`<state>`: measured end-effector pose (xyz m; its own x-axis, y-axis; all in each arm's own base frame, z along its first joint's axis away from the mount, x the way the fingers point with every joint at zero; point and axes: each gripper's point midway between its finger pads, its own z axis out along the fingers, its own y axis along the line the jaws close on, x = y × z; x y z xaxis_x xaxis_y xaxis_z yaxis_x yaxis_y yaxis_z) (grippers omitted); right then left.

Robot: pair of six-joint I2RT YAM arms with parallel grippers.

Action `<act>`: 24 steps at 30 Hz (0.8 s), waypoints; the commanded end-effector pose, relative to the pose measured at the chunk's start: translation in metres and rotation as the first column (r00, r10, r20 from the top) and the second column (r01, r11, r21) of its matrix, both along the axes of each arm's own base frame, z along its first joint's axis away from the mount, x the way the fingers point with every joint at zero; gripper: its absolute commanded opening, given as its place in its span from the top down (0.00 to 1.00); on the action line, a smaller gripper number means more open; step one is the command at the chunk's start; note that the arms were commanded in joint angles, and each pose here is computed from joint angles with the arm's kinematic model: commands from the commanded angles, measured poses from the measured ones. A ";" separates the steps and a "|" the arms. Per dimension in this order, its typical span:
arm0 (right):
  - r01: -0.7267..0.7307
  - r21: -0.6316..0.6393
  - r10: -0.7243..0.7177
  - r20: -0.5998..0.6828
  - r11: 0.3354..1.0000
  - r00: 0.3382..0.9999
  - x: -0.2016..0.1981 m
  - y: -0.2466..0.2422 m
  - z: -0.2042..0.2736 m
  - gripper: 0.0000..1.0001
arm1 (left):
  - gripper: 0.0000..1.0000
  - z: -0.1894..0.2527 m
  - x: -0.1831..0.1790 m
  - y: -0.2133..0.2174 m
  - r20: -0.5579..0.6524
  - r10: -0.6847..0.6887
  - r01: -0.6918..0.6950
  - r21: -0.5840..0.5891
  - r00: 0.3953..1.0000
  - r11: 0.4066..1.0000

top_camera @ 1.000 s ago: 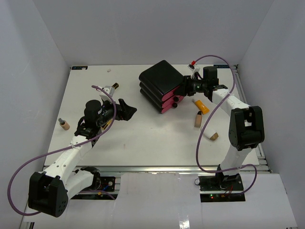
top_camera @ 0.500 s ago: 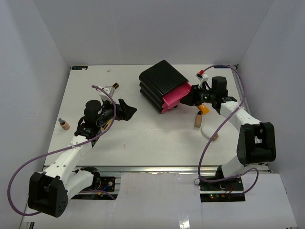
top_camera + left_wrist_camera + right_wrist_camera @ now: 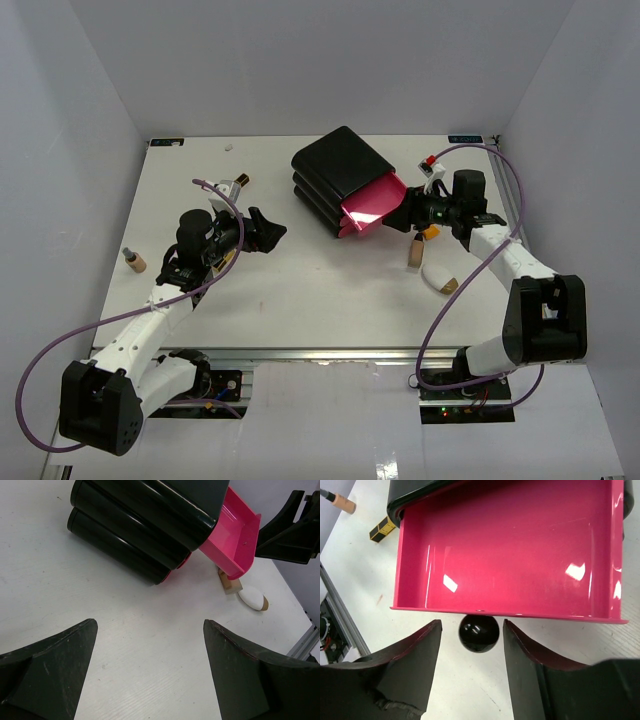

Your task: Organize the makeup

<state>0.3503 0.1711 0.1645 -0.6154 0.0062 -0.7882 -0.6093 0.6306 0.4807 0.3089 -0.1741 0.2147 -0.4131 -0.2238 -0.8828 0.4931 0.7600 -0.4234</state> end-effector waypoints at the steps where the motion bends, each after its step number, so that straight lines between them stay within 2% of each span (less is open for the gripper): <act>1: -0.026 0.009 0.025 0.057 1.000 0.998 0.000 -0.001 0.014 0.16 | 0.02 0.012 0.000 0.001 0.040 0.006 -0.006 0.006 0.999 1.000; 10: -0.076 0.000 0.076 0.062 0.997 0.995 -0.013 -0.008 0.015 0.03 | 0.02 0.011 0.000 0.001 0.037 0.002 -0.002 0.011 0.999 1.000; 18: -0.182 -0.020 0.183 0.107 0.983 0.977 -0.036 -0.018 0.016 0.02 | 0.02 0.010 0.000 0.002 0.036 0.003 -0.003 0.015 0.999 1.000; 24: -0.222 -0.099 0.237 0.183 0.970 0.954 -0.062 -0.034 0.020 0.02 | 0.02 0.009 -0.001 0.000 0.026 -0.006 0.005 0.013 1.000 1.000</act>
